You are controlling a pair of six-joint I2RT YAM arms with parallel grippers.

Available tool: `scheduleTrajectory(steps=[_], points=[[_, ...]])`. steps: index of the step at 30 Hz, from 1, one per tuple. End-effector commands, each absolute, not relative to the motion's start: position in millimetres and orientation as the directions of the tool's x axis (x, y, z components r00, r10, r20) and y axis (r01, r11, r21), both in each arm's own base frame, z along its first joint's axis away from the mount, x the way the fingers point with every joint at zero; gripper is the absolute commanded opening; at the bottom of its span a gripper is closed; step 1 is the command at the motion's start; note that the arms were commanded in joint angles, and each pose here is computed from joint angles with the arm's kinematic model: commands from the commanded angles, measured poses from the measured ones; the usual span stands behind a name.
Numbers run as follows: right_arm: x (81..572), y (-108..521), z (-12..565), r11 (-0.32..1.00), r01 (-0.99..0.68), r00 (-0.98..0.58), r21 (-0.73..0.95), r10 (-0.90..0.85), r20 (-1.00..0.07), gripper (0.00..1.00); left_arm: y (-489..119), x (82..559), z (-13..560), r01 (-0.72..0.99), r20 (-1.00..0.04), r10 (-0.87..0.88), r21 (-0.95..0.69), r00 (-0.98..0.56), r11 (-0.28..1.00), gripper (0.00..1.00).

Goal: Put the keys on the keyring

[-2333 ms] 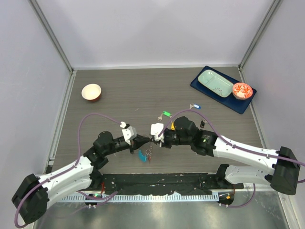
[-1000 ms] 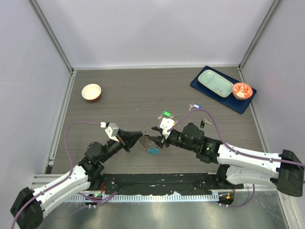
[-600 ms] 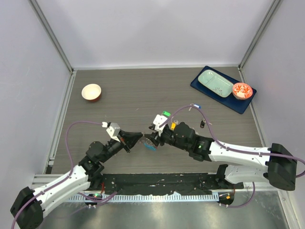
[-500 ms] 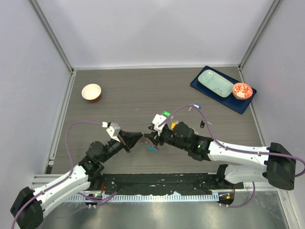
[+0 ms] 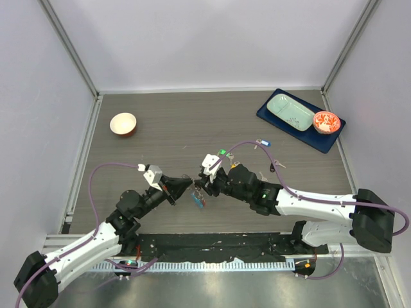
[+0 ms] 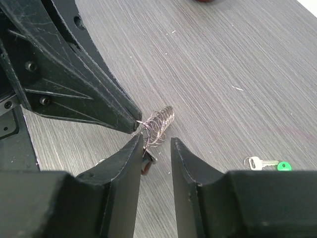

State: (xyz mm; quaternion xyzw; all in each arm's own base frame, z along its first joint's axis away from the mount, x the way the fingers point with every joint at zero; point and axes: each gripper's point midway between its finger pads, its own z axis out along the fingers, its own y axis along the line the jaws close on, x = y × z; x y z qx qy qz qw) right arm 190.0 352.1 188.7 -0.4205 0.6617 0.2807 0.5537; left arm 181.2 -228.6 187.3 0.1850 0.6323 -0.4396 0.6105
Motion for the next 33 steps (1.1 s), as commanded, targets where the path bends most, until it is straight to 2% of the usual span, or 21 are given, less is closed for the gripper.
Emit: scheduleTrajectory(steps=[1,9,12,13,16,27,33], points=[[191.0,359.4,206.4,0.492,-0.867,-0.027,-0.076,-0.2,-0.979,0.34,-227.9,182.1,226.5,0.798,-0.925,-0.368,-0.291,-0.095,0.527,0.0],[185.9,358.3,194.8,0.466,-0.881,-0.028,-0.083,-0.227,-0.974,0.26,-225.3,182.3,227.4,0.793,-0.922,-0.376,-0.294,-0.089,0.533,0.0],[182.0,359.3,191.2,0.448,-0.89,-0.032,-0.078,-0.232,-0.972,0.17,-223.8,183.1,228.7,0.789,-0.92,-0.383,-0.295,-0.083,0.539,0.0],[182.0,359.0,190.1,0.447,-0.891,-0.033,-0.077,-0.233,-0.972,0.09,-223.5,183.1,228.0,0.788,-0.92,-0.383,-0.295,-0.082,0.54,0.0],[179.0,360.1,188.0,0.431,-0.899,-0.032,-0.074,-0.235,-0.971,0.01,-223.3,182.9,228.1,0.789,-0.919,-0.387,-0.296,-0.081,0.538,0.0],[160.3,368.4,168.6,0.319,-0.946,-0.036,-0.056,-0.276,-0.96,0.01,-216.4,182.1,229.2,0.784,-0.902,-0.43,-0.3,-0.048,0.544,0.0],[170.3,360.8,174.0,0.37,-0.924,-0.011,-0.099,-0.283,-0.959,0.01,-220.2,179.4,219.7,0.793,-0.91,-0.408,-0.301,-0.072,0.53,0.0]])
